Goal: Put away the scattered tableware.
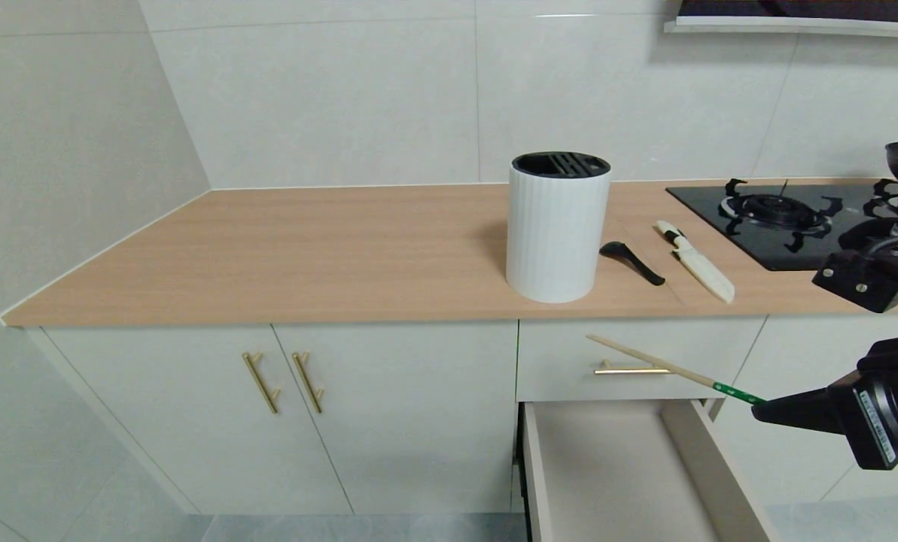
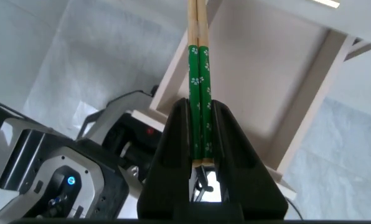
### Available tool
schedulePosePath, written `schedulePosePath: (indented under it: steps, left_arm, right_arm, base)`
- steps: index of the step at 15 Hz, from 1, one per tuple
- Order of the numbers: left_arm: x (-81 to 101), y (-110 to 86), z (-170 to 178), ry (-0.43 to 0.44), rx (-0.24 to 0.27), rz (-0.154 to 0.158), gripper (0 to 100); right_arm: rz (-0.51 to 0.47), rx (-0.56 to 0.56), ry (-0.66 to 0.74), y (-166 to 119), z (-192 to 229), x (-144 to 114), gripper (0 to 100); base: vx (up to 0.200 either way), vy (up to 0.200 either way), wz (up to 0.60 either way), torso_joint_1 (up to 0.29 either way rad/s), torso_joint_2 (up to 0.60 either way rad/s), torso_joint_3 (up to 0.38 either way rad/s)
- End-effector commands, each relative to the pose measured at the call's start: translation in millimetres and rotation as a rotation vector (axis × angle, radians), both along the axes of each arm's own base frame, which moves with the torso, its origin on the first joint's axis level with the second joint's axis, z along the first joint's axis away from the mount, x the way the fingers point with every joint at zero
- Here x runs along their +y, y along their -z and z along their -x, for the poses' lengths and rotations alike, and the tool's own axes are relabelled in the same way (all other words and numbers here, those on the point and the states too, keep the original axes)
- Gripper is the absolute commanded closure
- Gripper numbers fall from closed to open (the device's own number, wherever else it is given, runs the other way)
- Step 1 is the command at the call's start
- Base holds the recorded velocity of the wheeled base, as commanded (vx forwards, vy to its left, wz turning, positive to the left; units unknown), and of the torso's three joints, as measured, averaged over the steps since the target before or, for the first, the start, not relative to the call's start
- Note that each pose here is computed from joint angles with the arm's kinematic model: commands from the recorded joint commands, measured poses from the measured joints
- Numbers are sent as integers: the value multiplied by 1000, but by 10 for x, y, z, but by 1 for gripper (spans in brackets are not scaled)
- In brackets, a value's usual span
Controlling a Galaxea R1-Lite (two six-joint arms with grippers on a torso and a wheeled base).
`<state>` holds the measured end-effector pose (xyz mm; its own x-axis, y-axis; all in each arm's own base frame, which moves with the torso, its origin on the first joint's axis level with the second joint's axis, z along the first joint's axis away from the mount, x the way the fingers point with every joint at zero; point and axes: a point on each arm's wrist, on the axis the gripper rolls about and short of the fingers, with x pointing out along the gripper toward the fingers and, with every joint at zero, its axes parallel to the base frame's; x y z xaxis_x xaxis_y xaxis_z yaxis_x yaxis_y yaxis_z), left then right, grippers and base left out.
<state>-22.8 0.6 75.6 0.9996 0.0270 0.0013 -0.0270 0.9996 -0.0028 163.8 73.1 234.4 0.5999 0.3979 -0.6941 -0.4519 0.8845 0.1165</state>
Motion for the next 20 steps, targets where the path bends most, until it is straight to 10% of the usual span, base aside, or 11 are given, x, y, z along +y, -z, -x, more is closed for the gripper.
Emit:
schedulePosePath:
  steps: [1,20]
  left_arm:
    - [0,-1,-1,-1,1,0,0]
    - [0,-1,-1,-1,1,0,0]
  right_arm:
    - [10,20,1,41,-51,21,100]
    - [52,67,-15,279,-236,100,100]
  base:
    - [0,0,0,-188,471,271]
    - [0,0,0,-141,423,274]
